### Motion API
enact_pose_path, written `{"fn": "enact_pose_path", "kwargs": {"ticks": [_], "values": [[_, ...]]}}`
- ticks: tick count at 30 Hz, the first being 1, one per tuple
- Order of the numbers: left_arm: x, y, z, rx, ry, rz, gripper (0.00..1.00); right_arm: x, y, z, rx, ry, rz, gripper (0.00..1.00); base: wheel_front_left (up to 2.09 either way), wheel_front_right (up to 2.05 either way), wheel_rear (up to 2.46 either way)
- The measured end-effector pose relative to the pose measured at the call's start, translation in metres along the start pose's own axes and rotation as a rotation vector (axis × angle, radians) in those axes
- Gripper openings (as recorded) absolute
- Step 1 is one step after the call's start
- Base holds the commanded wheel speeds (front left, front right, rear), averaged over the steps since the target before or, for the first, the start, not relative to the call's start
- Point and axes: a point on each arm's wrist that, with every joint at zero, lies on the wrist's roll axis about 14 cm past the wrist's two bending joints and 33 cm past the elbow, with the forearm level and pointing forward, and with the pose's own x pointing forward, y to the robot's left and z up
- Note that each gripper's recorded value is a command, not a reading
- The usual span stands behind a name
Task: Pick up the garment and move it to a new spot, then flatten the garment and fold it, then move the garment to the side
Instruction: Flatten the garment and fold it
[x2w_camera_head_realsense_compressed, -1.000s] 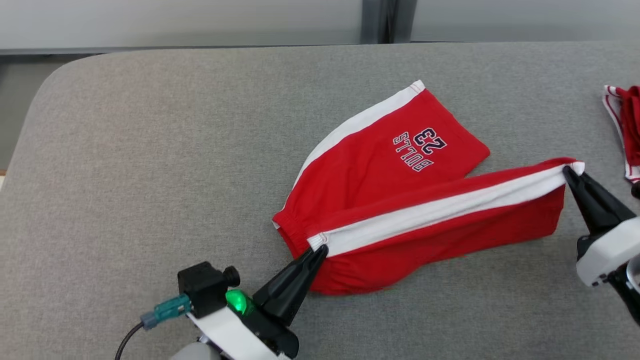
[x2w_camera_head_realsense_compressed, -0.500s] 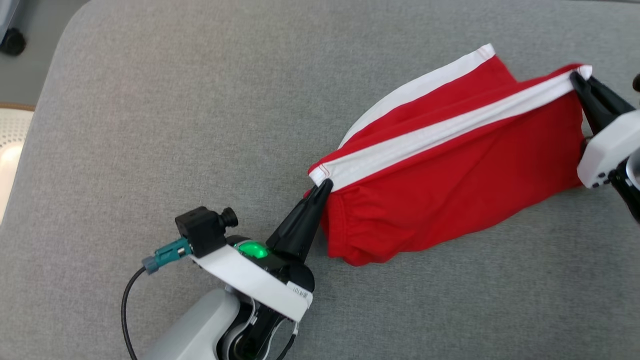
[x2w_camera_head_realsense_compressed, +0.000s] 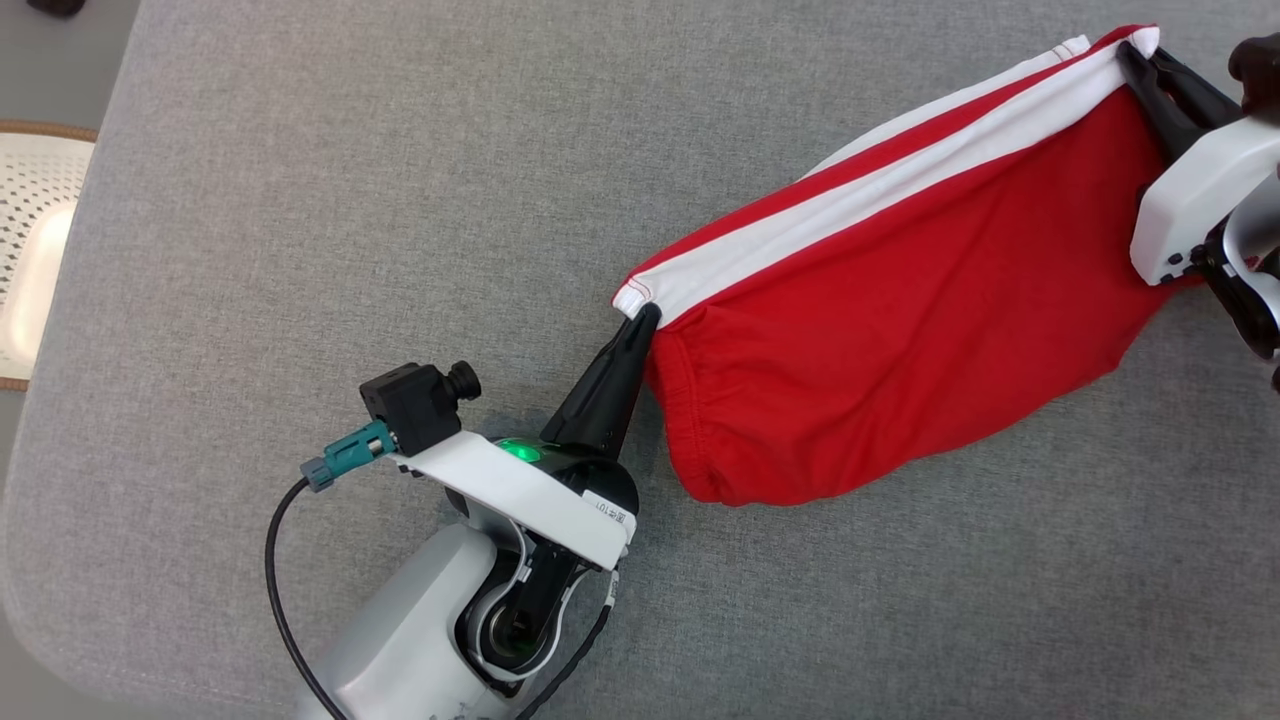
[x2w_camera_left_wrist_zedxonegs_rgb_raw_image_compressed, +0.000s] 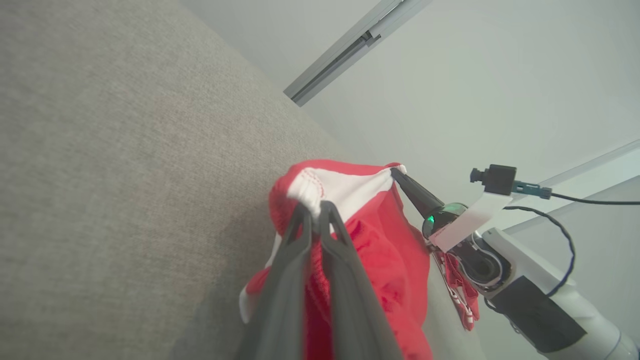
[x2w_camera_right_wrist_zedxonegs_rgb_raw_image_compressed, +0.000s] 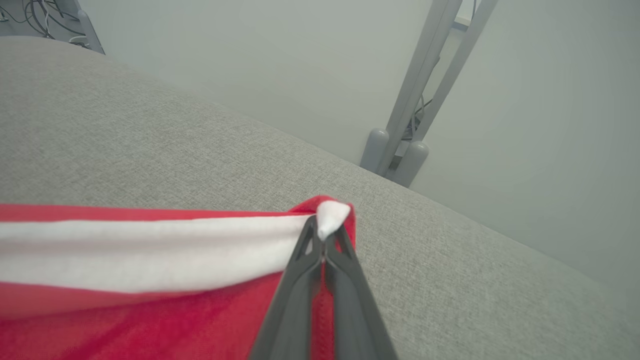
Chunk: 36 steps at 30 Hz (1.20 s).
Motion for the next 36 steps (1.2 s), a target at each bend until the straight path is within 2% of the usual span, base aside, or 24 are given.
{"fn": "enact_pose_path", "kwargs": {"ticks": [4, 5, 6, 7, 8, 9, 10, 11, 12, 13, 15, 19, 24, 27, 30, 33, 36], "values": [[0.002, 0.003, 0.003, 0.0, -0.01, 0.011, 0.0, 0.008, 0.003, -0.004, -0.003, 0.006, 0.013, 0.0, 0.0, 0.0, 0.0], [0.002, 0.003, 0.003, -0.001, -0.012, 0.012, 0.0, 0.008, 0.004, -0.006, -0.002, 0.009, 0.014, 0.04, 0.0, 0.0, 0.0], [0.002, 0.003, 0.003, -0.001, -0.012, 0.013, 0.0, 0.009, 0.004, -0.006, 0.002, 0.009, 0.013, 0.25, 0.0, 0.0, 0.0], [0.003, 0.003, 0.004, 0.001, -0.013, 0.014, 0.0, 0.009, 0.003, -0.005, 0.006, 0.005, 0.011, 0.51, 0.0, 0.0, 0.0], [0.003, 0.004, 0.004, 0.002, -0.013, 0.015, 0.11, 0.009, 0.002, -0.005, 0.007, 0.005, 0.008, 1.0, 0.0, 0.0, 0.0], [0.003, 0.004, 0.004, 0.006, -0.012, 0.017, 0.22, 0.008, 0.002, -0.005, 0.008, 0.002, 0.006, 1.0, 0.0, 0.0, 0.0], [0.003, 0.004, 0.004, 0.011, -0.012, 0.018, 0.39, 0.007, 0.001, -0.004, 0.009, -0.005, 0.003, 1.0, 0.0, 0.0, 0.0], [0.003, 0.004, 0.004, 0.015, -0.013, 0.02, 0.48, 0.005, 0.001, -0.002, 0.01, -0.01, 0.001, 1.0, 0.0, 0.0, 0.0], [0.003, 0.004, 0.005, 0.019, -0.014, 0.022, 0.68, 0.003, 0.001, 0.0, 0.009, -0.015, 0.002, 1.0, 0.0, 0.0, 0.0], [0.003, 0.003, 0.006, 0.024, -0.015, 0.022, 0.82, 0.001, 0.001, 0.003, 0.01, -0.024, 0.0, 1.0, 0.0, 0.0, 0.0], [0.002, 0.004, 0.008, 0.053, -0.016, 0.026, 1.0, -0.004, -0.002, 0.01, 0.012, -0.044, -0.007, 1.0, 0.0, 0.0, 0.0], [-0.001, 0.005, 0.01, 0.107, -0.018, 0.042, 1.0, -0.019, -0.012, 0.021, 0.018, -0.074, -0.031, 1.0, 0.0, 0.0, 0.0], [-0.011, 0.013, 0.012, 0.254, -0.003, 0.098, 1.0, -0.046, -0.012, 0.019, 0.022, -0.075, -0.04, 1.0, 0.0, 0.0, 0.0], [-0.019, 0.015, 0.014, 0.369, 0.004, 0.122, 1.0, -0.061, -0.009, 0.03, 0.041, -0.116, -0.043, 1.0, 0.0, 0.0, 0.0], [-0.027, 0.01, 0.026, 0.492, -0.03, 0.131, 1.0, -0.079, -0.004, 0.033, 0.06, -0.141, -0.05, 1.0, 0.0, 0.0, 0.0], [-0.034, 0.003, 0.034, 0.547, -0.068, 0.135, 1.0, -0.092, -0.001, 0.034, 0.076, -0.156, -0.06, 1.0, 0.0, 0.0, 0.0], [-0.046, -0.009, 0.047, 0.65, -0.131, 0.133, 1.0, -0.11, 0.005, 0.037, 0.108, -0.188, -0.079, 1.0, 0.0, 0.0, 0.0]]}}
